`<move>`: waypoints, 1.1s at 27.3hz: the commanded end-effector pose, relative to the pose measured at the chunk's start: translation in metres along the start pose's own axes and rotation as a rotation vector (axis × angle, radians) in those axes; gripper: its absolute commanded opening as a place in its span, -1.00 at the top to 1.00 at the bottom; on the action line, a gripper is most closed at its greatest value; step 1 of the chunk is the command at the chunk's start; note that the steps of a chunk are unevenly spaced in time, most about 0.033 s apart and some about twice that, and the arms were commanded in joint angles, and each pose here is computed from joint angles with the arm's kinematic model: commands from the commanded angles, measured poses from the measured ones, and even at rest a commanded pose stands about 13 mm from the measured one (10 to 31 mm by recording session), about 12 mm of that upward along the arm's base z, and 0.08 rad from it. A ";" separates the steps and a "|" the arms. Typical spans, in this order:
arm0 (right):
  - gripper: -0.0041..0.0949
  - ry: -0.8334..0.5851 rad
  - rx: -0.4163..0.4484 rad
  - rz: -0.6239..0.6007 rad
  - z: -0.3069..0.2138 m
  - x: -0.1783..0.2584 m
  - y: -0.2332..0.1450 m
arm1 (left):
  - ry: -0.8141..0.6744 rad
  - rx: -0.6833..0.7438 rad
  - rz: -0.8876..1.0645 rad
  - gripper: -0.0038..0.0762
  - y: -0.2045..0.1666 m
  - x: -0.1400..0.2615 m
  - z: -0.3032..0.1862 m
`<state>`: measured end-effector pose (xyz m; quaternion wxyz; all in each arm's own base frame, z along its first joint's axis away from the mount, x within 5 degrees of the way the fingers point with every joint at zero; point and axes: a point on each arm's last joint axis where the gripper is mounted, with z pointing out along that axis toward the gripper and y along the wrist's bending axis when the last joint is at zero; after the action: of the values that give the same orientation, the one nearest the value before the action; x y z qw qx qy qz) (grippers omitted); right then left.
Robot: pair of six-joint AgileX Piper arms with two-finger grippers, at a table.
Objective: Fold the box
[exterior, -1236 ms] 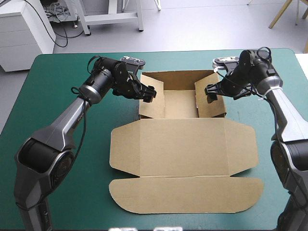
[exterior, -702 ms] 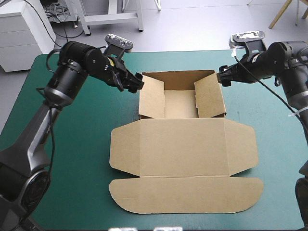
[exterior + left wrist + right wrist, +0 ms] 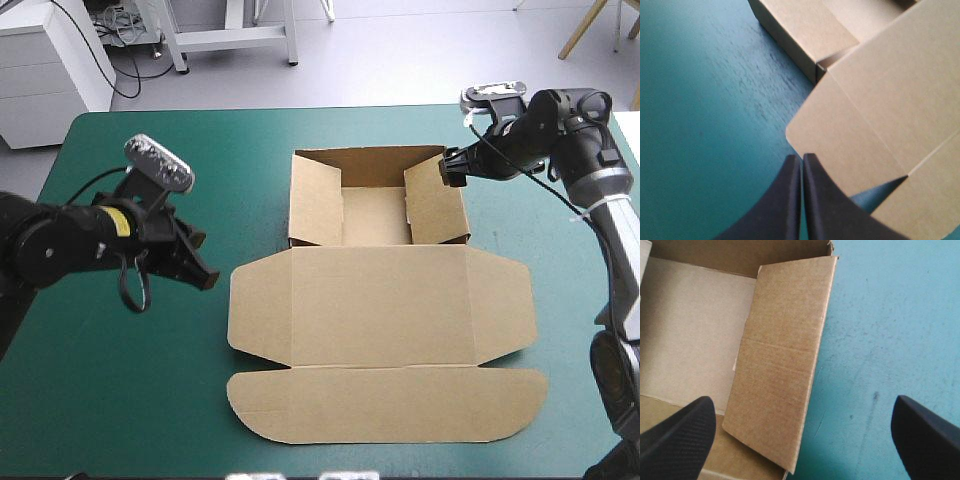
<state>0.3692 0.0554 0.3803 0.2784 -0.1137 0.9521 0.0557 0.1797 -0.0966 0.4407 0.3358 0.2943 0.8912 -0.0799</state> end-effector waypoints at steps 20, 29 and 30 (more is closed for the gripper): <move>0.62 0.105 -0.035 0.014 0.094 -0.005 -0.009 | 0.095 0.016 -0.019 0.93 -0.009 0.073 0.054; 0.96 0.037 -0.012 0.005 0.082 -0.014 -0.011 | 0.096 0.016 -0.019 0.93 -0.009 0.073 0.054; 0.96 0.015 -0.007 0.007 0.076 -0.017 -0.013 | 0.096 0.016 -0.019 0.93 -0.009 0.073 0.054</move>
<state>0.4317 0.0654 0.2749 0.1891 -0.1089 0.9735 0.0681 0.1604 -0.0862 0.3409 0.2539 0.2963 0.9184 -0.0655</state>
